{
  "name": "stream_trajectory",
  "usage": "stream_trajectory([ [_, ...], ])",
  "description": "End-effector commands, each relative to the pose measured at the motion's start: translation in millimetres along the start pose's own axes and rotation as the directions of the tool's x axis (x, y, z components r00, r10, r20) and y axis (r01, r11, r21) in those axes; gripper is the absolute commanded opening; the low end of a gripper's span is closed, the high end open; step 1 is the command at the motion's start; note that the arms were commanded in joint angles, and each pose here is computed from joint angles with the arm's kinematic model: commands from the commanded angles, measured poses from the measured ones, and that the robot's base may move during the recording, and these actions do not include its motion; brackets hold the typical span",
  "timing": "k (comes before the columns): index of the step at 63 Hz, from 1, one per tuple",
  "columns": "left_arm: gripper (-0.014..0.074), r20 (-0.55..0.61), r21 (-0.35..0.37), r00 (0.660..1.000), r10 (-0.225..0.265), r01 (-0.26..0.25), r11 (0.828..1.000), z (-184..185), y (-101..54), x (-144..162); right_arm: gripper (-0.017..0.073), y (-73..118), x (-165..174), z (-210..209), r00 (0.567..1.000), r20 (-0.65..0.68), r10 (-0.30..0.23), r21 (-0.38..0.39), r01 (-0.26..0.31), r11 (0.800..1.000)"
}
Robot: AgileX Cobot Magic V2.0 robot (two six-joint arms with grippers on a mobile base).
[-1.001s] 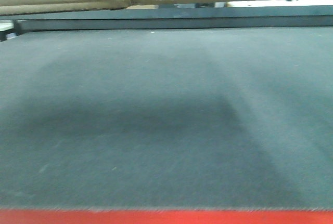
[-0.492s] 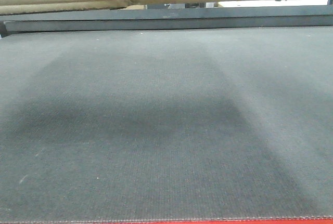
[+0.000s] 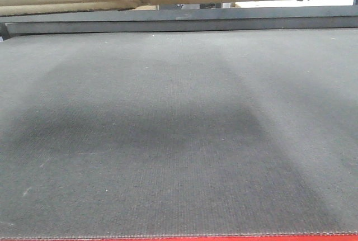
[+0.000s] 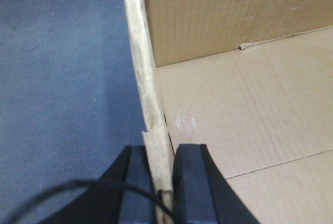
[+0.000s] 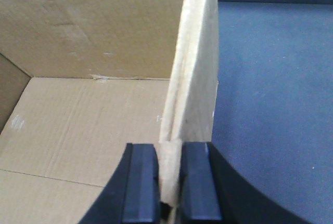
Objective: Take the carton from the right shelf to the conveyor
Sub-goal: 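Carry the carton over the grey conveyor belt with both grippers, then lower the carton onto the conveyor and open both grippers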
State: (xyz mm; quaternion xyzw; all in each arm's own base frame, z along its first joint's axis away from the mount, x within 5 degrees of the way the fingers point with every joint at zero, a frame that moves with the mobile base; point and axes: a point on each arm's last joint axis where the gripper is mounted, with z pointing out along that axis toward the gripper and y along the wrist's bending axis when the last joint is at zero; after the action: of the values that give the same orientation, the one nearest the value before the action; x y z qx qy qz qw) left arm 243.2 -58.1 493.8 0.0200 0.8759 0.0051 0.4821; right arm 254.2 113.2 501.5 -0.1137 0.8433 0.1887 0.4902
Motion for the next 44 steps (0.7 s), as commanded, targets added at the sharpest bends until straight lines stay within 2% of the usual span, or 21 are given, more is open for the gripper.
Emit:
stream_trajectory([
  [1,-0.0016,0.032,-0.084,0.998,0.046,-0.043,0.996,-7.2,10.4,-2.8,-0.0070,-5.0,-7.0,-8.9,0.997,0.066,-0.037,0.044,0.034,0.998],
  [21,-0.0016,0.074,-0.073,0.996,0.049,-0.044,0.996,-7.3,9.2,-6.5,-0.0070,-5.1,-6.3,-8.9,0.998,0.059,-0.037,0.044,0.034,0.998],
  [27,-0.0016,0.071,-0.038,0.997,0.036,-0.033,0.999,-0.9,4.9,-5.7,-0.0070,-6.9,-1.0,-8.8,0.999,-0.001,-0.043,0.063,0.043,0.997],
  [34,-0.0016,0.034,-0.004,0.999,0.017,-0.017,1.000,22.6,-0.6,-1.0,-0.0070,-12.9,5.5,1.9,0.995,-0.084,-0.060,0.110,0.069,0.992],
  [39,-0.0016,-0.012,0.013,1.000,-0.002,0.002,1.000,45.1,-3.2,4.8,-0.0070,-17.5,10.8,17.4,0.989,-0.140,-0.053,0.125,0.071,0.990],
  [44,-0.0016,-0.052,0.011,0.999,0.013,-0.012,1.000,67.7,-7.4,12.4,-0.0070,-20.8,16.3,35.9,0.982,-0.185,-0.046,0.130,0.071,0.989],
])
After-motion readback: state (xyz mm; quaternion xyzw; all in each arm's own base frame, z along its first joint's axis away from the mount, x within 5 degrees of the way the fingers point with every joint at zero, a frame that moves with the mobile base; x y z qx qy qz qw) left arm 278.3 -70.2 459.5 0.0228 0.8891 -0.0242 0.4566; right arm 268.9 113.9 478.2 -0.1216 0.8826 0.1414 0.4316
